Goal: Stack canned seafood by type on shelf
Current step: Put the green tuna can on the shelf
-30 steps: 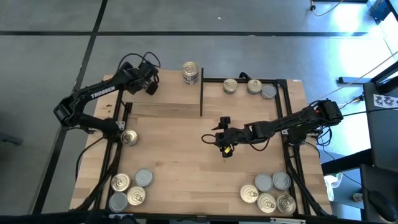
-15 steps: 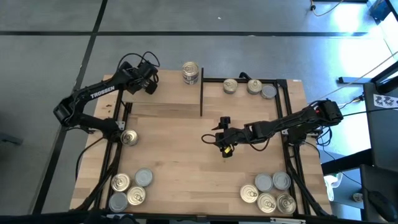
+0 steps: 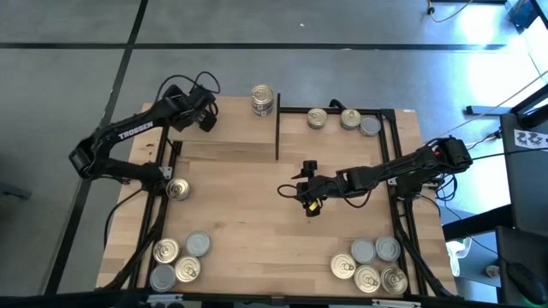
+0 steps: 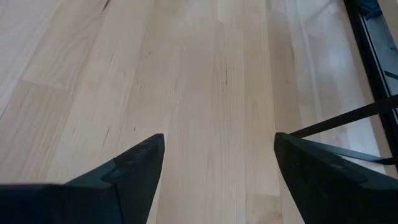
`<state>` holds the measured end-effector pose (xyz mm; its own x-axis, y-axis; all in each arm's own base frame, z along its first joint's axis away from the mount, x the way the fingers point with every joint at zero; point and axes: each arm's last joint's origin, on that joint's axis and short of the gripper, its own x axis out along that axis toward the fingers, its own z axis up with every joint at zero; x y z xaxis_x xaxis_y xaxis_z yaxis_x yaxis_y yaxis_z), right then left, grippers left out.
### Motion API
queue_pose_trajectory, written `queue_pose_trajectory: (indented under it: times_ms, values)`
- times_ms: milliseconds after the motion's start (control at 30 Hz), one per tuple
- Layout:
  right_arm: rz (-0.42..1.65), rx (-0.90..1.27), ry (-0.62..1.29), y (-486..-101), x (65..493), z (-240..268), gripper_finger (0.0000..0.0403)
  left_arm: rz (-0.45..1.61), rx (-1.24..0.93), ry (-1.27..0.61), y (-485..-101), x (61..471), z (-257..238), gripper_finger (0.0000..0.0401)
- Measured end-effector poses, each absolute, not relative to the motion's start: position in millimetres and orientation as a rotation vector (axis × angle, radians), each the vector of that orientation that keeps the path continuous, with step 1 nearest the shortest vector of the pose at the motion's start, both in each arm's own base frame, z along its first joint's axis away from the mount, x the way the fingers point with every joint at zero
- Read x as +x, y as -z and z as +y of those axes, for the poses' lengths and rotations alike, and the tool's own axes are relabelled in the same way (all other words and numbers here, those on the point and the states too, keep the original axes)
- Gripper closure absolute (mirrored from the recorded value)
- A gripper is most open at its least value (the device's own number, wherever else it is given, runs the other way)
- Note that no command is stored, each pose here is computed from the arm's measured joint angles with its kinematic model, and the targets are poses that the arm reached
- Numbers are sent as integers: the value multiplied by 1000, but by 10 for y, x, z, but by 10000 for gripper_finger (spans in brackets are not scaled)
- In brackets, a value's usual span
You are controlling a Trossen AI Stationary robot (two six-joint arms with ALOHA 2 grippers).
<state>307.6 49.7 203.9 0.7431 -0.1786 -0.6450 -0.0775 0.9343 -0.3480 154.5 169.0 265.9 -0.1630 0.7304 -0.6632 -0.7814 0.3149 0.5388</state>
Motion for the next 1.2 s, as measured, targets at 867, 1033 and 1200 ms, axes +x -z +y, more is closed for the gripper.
queue_pose_trajectory:
  times_ms: [867,1033,1200]
  values:
    - [735,-367,57,-2041,3076,497,98,1024,-64,-1232,-2707,1625,1704,152]
    - [735,-366,58,-2041,3075,497,98,1032,-91,-1269,-2702,1554,1760,152]
    - [735,-365,58,-2041,3075,497,98,1029,-126,-1315,-2698,1487,1807,152]
